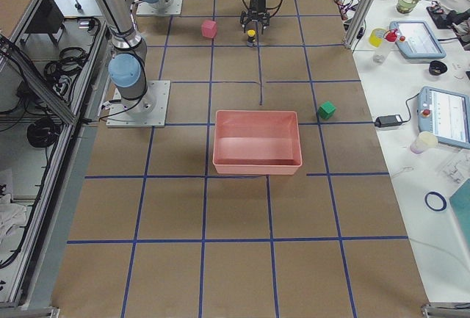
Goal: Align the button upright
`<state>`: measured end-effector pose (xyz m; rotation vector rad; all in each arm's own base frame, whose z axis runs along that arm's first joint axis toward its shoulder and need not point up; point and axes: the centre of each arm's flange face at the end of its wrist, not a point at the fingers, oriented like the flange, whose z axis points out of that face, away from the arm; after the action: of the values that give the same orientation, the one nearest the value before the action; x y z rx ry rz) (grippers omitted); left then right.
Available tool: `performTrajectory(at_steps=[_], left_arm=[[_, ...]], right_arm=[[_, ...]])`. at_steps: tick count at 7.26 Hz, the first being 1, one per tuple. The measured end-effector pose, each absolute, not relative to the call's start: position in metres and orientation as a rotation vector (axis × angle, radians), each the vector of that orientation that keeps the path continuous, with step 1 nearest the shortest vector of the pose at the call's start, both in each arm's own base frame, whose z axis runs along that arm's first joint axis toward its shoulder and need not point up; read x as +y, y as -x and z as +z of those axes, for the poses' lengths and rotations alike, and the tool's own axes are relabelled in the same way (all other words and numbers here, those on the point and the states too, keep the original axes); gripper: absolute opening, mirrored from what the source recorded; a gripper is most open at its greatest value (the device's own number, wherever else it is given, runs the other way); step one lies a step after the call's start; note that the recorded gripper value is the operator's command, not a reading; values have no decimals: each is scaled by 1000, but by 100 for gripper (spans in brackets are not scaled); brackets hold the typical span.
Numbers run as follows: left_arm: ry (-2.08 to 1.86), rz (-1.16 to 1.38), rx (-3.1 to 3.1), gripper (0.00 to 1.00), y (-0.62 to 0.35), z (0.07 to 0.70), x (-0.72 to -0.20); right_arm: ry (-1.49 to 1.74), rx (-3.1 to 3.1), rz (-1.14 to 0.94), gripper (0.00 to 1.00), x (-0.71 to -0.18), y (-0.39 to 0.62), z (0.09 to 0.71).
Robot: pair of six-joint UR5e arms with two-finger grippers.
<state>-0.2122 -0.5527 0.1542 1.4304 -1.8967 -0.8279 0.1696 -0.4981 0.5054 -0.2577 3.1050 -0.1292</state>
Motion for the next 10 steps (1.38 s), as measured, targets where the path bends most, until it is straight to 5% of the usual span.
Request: performTrajectory(at_steps=[5,10], left_arm=[[-1158,-258,-2384,100,118,243,-610],[-484,-47,-3100,100,22,447,-593]], right_arm=[[258,3105,-128,100,-498,-170,505],[257,3105,-129,100,-498,-170,505]])
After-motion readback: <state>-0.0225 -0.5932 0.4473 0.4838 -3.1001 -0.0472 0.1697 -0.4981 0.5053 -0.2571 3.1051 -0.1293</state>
